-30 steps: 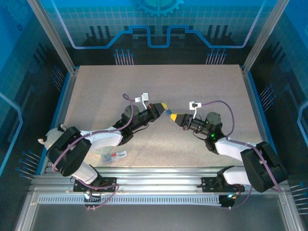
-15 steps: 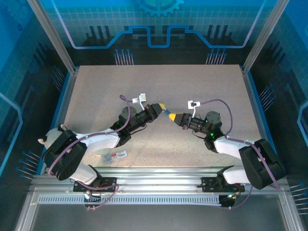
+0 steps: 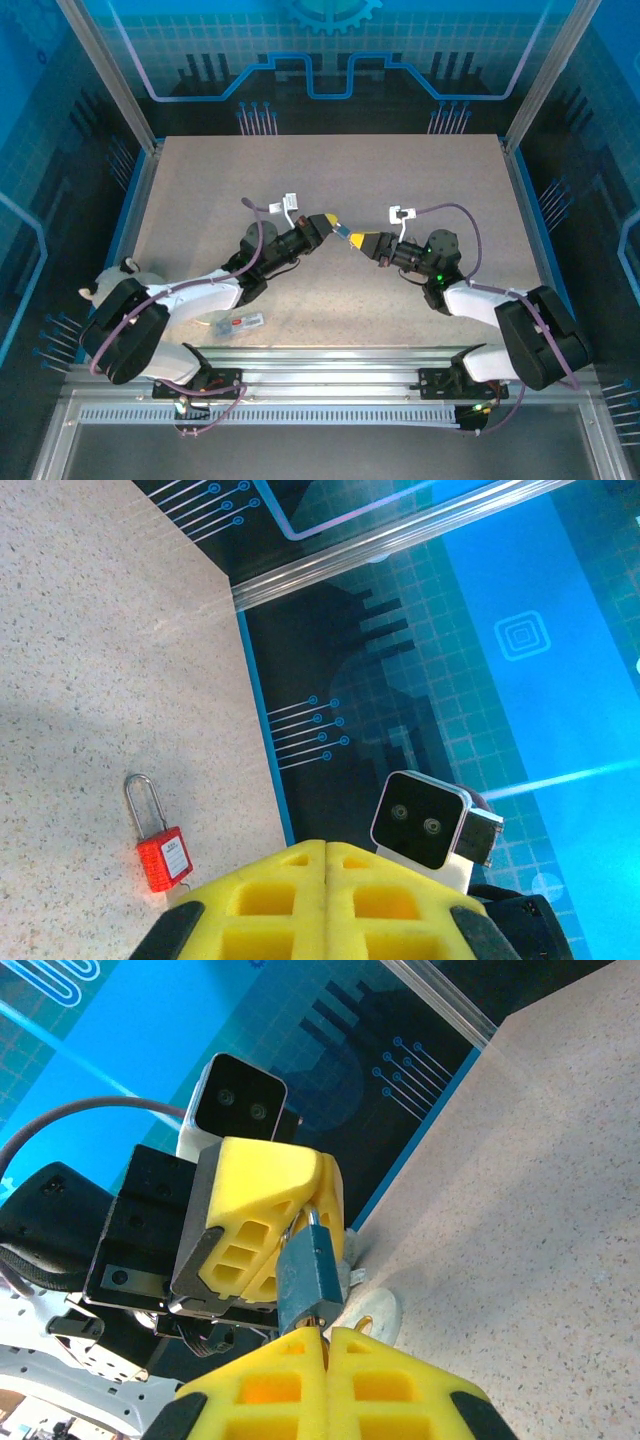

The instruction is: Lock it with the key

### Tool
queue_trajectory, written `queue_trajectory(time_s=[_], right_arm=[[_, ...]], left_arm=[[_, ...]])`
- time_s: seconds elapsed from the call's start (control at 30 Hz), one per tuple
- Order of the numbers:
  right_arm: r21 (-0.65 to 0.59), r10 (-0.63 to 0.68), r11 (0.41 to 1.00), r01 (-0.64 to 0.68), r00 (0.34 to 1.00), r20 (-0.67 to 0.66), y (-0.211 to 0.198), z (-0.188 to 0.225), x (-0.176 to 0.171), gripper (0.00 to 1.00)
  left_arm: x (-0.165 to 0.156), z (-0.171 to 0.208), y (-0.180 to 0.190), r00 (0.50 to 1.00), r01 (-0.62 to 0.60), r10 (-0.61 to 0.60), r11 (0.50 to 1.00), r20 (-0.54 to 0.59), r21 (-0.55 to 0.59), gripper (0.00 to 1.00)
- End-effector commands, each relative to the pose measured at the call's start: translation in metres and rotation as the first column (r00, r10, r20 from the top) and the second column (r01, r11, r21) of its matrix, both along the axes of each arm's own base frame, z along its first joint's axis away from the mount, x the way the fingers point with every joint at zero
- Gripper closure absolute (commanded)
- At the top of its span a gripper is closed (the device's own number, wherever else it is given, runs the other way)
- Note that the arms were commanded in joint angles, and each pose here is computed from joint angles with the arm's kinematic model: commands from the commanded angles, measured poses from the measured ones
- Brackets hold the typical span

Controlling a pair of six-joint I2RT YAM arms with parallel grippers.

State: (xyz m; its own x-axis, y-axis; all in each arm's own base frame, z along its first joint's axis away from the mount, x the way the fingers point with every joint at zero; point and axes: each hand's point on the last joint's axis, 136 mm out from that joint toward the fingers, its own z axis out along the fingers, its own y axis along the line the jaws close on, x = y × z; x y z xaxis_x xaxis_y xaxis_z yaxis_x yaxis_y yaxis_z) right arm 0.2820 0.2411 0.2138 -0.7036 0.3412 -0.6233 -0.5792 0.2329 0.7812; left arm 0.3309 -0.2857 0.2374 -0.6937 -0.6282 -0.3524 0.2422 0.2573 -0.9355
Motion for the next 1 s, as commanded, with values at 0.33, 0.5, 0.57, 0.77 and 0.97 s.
queue_trajectory(time_s=[0.33,0.5,0.57,0.77,0.97], right_arm=[[0.027,0.040,0.999,-0.039,0.999,-0.012,0.005,-0.002,0.000,1.00],[0.020,0.020,1.000,-0.019,1.000,-0.017,0.000,-0.003,0.002,1.00],[0.012,0.005,1.000,-0.004,1.000,-0.018,-0.003,-0.003,0.003,1.00],[-0.041,-0.053,0.998,0.053,0.999,-0.005,-0.011,-0.005,0.004,1.00],[-0.114,-0.124,0.986,0.126,0.992,0.026,-0.021,-0.006,0.005,1.00]], left_arm=[[0.023,0.026,0.042,0.980,-0.174,0.176,0.984,0.088,-0.025,1.00],[0.024,0.024,0.047,0.979,-0.183,0.182,0.983,0.089,-0.002,1.00],[0.024,0.021,0.050,0.979,-0.188,0.185,0.982,0.086,0.029,1.00],[0.019,-0.002,0.053,0.986,-0.167,0.159,0.964,0.053,0.206,1.00],[0.013,-0.042,0.065,0.988,-0.119,0.147,0.916,-0.043,0.382,1.00]])
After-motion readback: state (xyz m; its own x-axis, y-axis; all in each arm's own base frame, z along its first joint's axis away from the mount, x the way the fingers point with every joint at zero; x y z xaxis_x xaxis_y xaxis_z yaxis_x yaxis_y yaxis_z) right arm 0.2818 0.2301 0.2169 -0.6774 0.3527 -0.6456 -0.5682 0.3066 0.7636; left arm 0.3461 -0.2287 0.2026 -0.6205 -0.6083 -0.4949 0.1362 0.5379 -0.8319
